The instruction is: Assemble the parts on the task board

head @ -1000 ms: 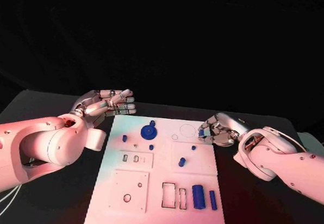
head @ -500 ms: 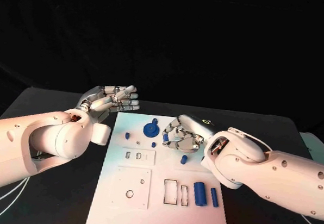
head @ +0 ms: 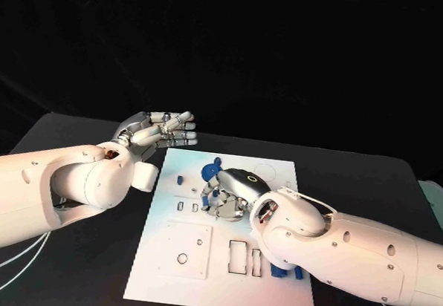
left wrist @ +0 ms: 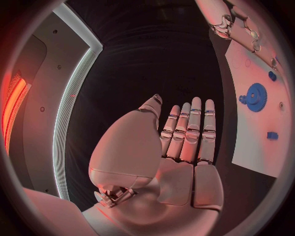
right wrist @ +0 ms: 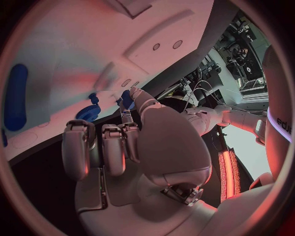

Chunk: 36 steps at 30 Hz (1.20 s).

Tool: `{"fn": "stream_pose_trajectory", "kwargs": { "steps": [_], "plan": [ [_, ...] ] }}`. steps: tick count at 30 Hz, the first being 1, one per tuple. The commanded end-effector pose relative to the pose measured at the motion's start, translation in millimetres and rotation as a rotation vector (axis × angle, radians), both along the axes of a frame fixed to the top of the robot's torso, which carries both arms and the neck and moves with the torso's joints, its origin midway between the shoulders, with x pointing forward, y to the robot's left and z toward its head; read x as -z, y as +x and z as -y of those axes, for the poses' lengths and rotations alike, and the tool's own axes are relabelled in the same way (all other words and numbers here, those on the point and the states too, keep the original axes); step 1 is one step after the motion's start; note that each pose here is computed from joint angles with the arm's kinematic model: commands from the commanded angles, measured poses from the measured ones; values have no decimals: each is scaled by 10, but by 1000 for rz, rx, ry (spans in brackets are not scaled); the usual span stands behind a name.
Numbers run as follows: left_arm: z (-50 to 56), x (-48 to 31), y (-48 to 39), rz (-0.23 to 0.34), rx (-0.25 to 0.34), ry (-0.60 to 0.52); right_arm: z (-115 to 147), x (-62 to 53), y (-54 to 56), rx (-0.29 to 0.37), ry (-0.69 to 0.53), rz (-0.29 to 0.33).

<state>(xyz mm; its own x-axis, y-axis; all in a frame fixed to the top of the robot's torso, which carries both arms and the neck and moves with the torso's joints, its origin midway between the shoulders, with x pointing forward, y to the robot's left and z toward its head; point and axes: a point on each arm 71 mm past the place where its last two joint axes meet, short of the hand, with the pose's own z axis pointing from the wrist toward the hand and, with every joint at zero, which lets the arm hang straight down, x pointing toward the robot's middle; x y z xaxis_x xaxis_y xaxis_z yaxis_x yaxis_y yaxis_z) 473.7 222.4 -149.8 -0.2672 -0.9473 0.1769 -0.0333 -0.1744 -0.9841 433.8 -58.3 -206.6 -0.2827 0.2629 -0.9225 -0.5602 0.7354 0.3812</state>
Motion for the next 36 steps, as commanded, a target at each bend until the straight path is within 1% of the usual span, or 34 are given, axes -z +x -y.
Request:
{"fn": "stream_pose_trajectory", "kwargs": {
  "steps": [1,9,20,36],
  "plan": [
    [21,-8,0,4,21,-11,-31,48,6,15,-60,14],
    [13,-8,2,4,19,-10,-111,109,-2,6,-78,15],
    [17,-10,-3,4,21,-11,-118,187,30,7,-109,3],
    [8,-8,-1,3,17,-9,-110,233,46,9,-132,-12]
  ]
}}
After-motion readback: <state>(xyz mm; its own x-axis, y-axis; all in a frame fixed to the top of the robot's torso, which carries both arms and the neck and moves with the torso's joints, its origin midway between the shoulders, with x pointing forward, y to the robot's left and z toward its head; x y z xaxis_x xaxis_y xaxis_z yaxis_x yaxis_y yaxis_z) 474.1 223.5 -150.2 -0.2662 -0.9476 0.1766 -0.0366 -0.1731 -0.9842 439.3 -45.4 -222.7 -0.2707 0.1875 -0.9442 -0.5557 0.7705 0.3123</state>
